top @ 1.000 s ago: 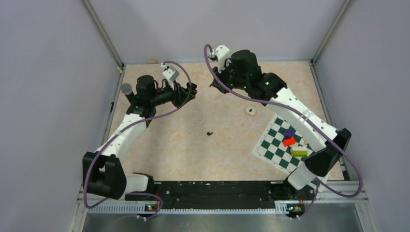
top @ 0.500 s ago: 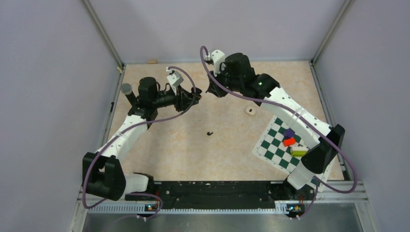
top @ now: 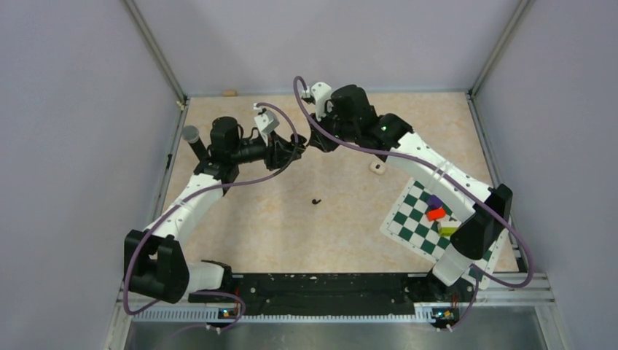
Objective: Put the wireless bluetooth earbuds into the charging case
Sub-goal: Insert the right earbud into the right side groove of the charging case.
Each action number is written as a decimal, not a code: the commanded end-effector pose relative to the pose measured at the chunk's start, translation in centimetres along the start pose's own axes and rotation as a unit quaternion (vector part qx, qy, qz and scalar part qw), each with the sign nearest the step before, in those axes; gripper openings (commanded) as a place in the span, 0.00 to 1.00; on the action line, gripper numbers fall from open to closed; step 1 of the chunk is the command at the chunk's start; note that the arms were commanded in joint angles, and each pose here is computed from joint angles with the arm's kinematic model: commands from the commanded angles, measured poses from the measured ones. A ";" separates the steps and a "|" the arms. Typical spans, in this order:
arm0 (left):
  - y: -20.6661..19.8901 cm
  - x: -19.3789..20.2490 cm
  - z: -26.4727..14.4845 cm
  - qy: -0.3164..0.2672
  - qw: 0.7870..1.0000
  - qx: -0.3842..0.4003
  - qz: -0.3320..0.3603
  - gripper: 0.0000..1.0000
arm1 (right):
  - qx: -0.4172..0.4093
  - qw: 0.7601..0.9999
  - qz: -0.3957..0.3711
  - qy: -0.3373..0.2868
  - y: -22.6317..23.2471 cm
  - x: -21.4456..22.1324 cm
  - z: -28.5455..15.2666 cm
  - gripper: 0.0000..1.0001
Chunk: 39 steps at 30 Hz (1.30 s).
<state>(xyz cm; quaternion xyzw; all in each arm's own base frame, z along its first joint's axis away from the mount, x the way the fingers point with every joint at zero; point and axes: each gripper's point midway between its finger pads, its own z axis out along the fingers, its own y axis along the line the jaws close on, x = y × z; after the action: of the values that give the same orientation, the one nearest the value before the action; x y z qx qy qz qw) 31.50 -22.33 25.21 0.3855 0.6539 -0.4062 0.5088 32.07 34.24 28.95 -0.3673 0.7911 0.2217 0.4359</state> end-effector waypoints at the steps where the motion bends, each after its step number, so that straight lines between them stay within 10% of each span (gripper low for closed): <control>1: -0.9 -1.5 0.0 -0.013 0.999 0.015 0.030 0.00 | -0.003 1.000 -0.003 -0.014 0.8 -0.9 0.4 0.10; 39: -0.7 -1.6 0.5 -0.010 1.000 0.002 0.020 0.00 | 0.003 0.999 -0.032 0.001 2.3 0.0 1.7 0.09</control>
<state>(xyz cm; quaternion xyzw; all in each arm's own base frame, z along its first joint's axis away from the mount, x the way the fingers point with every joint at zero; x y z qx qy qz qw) 30.91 -22.84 24.39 0.3860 0.6652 -0.4073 0.4925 31.68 35.18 27.94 -0.3844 0.7896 0.1887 0.4395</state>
